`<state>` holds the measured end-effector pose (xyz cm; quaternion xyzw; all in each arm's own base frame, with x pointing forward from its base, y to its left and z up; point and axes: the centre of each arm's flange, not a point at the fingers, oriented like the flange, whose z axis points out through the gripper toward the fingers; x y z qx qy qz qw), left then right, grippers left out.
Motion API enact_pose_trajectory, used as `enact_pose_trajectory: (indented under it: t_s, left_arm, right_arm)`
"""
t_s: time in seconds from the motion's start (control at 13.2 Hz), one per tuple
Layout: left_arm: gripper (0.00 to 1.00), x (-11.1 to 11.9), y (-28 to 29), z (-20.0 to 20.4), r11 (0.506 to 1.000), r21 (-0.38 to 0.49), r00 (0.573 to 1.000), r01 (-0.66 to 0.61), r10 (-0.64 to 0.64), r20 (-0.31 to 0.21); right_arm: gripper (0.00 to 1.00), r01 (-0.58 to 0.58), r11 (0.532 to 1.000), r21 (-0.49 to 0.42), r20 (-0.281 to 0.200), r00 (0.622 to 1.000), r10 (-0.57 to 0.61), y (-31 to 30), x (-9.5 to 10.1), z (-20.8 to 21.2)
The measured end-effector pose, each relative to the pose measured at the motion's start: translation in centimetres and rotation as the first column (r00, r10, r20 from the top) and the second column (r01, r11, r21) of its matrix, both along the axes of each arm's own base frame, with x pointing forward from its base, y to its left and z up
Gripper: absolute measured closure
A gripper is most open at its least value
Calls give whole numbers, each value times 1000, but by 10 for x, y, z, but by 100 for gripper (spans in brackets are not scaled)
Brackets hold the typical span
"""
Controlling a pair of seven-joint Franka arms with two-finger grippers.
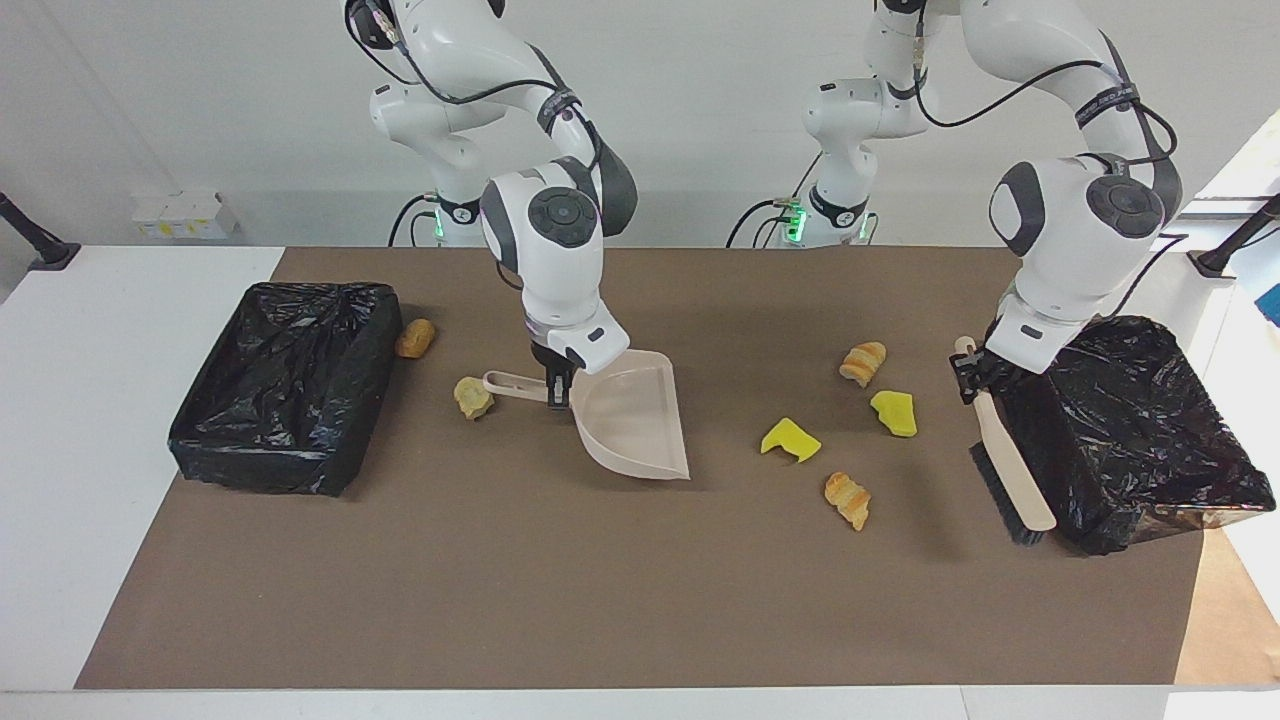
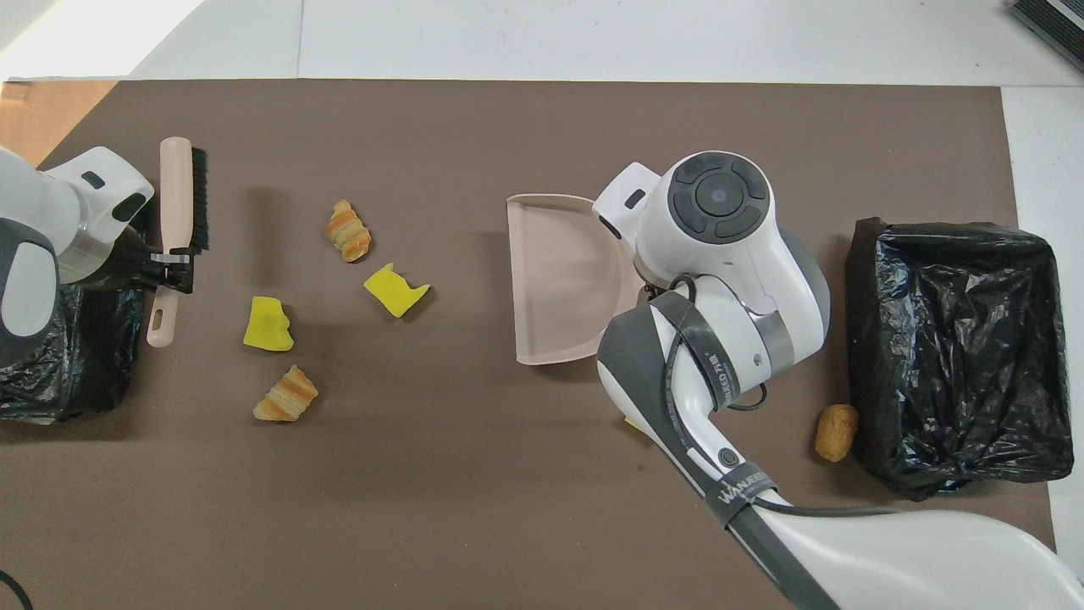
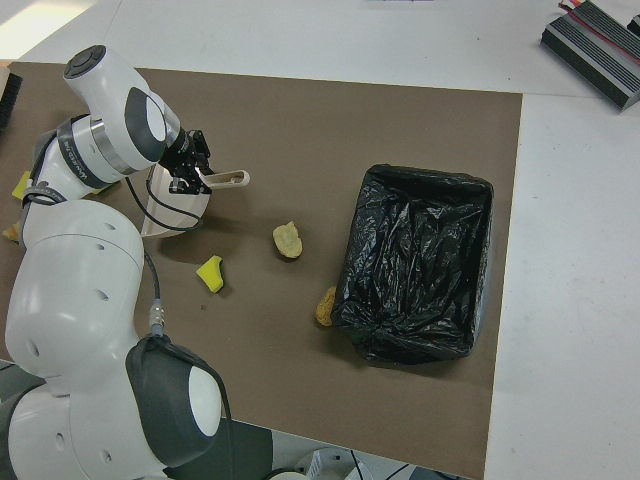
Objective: Sweep and dump trash in bin
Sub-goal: 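Move the dustpan toward the debris while the left gripper positions the brush, then sweep the bread and sponge pieces toward the dustpan with the left gripper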
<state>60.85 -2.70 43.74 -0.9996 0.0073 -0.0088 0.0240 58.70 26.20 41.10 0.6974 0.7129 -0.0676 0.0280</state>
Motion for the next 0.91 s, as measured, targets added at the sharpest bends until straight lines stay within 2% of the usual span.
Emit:
enact_pose_trajectory:
  t_s: [0.23, 0.46, 0.53, 0.68, 0.91]
  left_arm:
    - [73, 12, -12, -34, 996, 0, 996, 91, -91, -1]
    - [73, 10, -38, -57, 986, -4, 986, 164, -164, -40]
    - [73, 8, -50, -62, 982, -5, 980, 191, -191, -50]
    - [73, 1, -67, -70, 966, -9, 963, 259, -259, -70]
    - [73, -8, -79, -82, 917, -22, 912, 397, -397, -102]
  right_arm:
    - [67, -9, 999, -47, -89, 996, 5, 4, -16, 1]
    - [67, -24, 997, -76, -129, 992, 14, 26, -40, 10]
    - [67, -10, 996, -85, -133, 991, -2, 28, -43, 12]
    - [67, 77, 992, -100, -111, 990, -88, 30, -45, 14]
    - [67, 186, 976, -111, -74, 978, -195, 36, -45, 23]
